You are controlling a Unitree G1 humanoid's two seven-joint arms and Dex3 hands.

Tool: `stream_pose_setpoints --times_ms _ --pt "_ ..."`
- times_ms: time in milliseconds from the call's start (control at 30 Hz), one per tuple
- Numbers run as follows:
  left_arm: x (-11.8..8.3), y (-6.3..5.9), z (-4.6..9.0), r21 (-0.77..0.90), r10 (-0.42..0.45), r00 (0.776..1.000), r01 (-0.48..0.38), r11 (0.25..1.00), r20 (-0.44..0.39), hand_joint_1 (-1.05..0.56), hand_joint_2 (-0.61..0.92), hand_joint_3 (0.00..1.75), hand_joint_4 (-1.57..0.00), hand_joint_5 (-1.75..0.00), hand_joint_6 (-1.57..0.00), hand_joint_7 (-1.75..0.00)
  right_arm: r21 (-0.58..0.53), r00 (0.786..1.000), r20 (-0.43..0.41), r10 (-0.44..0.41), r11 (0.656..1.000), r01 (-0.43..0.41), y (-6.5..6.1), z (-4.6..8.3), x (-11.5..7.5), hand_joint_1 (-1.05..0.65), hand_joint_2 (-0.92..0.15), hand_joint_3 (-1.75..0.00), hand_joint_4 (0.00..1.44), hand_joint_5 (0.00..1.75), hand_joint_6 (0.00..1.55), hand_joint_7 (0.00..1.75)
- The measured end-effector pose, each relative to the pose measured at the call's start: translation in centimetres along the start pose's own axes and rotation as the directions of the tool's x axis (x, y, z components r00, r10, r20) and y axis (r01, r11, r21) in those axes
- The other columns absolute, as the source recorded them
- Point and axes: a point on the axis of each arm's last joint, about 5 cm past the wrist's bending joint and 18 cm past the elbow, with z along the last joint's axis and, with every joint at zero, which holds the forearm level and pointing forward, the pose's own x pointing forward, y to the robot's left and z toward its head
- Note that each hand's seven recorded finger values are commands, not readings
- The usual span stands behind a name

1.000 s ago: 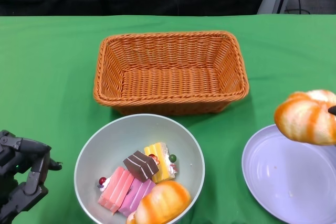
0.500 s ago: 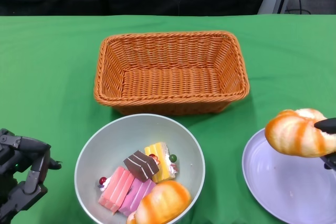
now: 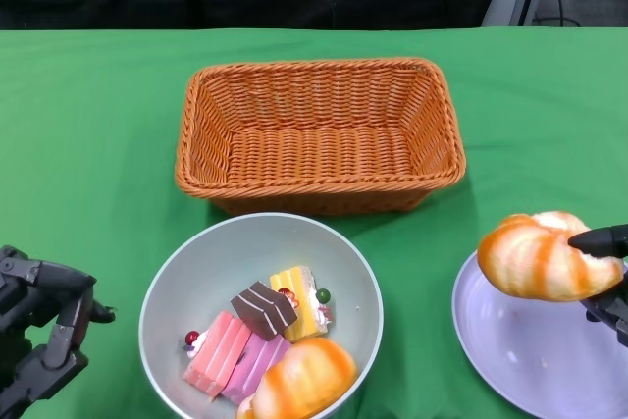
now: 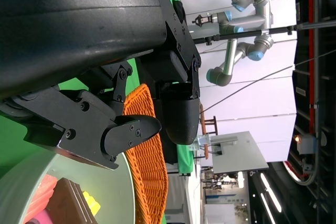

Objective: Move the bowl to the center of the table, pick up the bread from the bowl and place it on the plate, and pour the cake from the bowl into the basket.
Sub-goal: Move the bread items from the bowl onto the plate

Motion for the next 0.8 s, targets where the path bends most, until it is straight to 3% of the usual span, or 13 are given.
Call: stream_pose_setpoints --times_ms 333,800 --pt "-0.02 0.01 0.09 -0.001 0.001 1.000 -0.001 1.000 0.004 -0.08 0.75 0.72 -0.79 -1.41 -0.82 -1.09 -0.022 0.999 -0.034 0.026 0.999 -0.027 0.39 -0.55 -0.06 -0.08 -0.92 -0.14 0.67 1.44 0.72 0.95" --pt "-0.09 0.08 0.46 0.005 0.020 1.000 -0.020 1.000 0.019 -0.10 0.71 0.77 -0.78 -1.41 -0.81 -1.10 -0.103 0.995 -0.091 0.037 0.994 -0.047 1.09 -1.01 -0.43 -0.05 -0.92 -0.10 0.68 1.34 0.75 0.87"
